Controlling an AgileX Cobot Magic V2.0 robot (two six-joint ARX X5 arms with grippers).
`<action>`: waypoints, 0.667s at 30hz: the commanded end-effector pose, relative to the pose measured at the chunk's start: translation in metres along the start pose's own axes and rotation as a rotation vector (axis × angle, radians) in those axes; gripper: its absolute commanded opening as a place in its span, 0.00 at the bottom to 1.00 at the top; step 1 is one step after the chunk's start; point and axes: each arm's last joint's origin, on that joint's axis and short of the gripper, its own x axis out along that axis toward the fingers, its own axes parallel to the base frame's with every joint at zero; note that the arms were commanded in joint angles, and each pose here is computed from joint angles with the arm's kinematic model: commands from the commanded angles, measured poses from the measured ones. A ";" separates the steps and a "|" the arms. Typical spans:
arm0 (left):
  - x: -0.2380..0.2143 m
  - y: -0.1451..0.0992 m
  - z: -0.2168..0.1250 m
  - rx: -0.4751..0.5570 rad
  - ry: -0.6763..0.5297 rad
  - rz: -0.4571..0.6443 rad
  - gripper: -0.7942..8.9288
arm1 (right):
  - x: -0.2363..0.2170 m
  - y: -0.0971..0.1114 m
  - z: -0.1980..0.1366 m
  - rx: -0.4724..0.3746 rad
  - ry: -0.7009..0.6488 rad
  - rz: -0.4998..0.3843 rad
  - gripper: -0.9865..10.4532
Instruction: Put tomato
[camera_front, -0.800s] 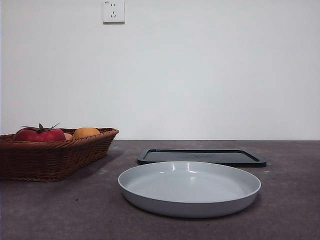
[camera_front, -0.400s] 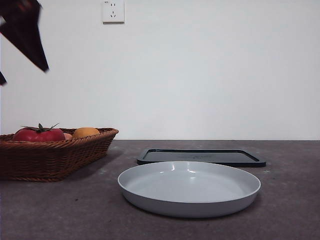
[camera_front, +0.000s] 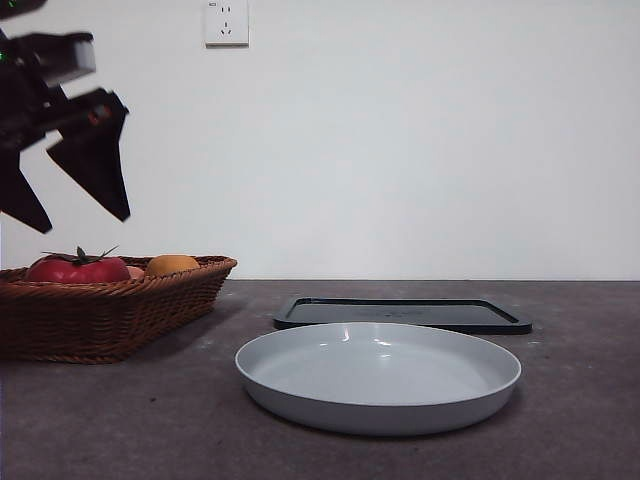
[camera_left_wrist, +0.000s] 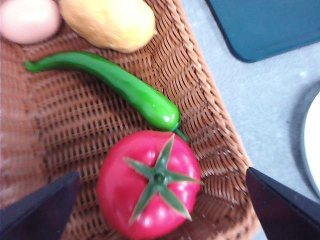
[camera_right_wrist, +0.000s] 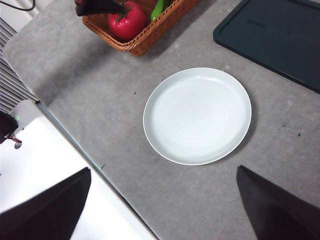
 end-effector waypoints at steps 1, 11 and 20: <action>0.010 0.001 0.005 0.026 0.003 0.000 0.63 | -0.002 0.002 0.004 -0.008 -0.013 0.007 0.49; 0.033 0.006 0.002 0.025 0.049 0.007 0.63 | -0.002 0.002 0.004 -0.005 -0.013 0.007 0.49; 0.050 0.008 -0.003 0.035 0.095 0.009 0.63 | -0.002 0.002 0.004 0.004 -0.012 0.006 0.49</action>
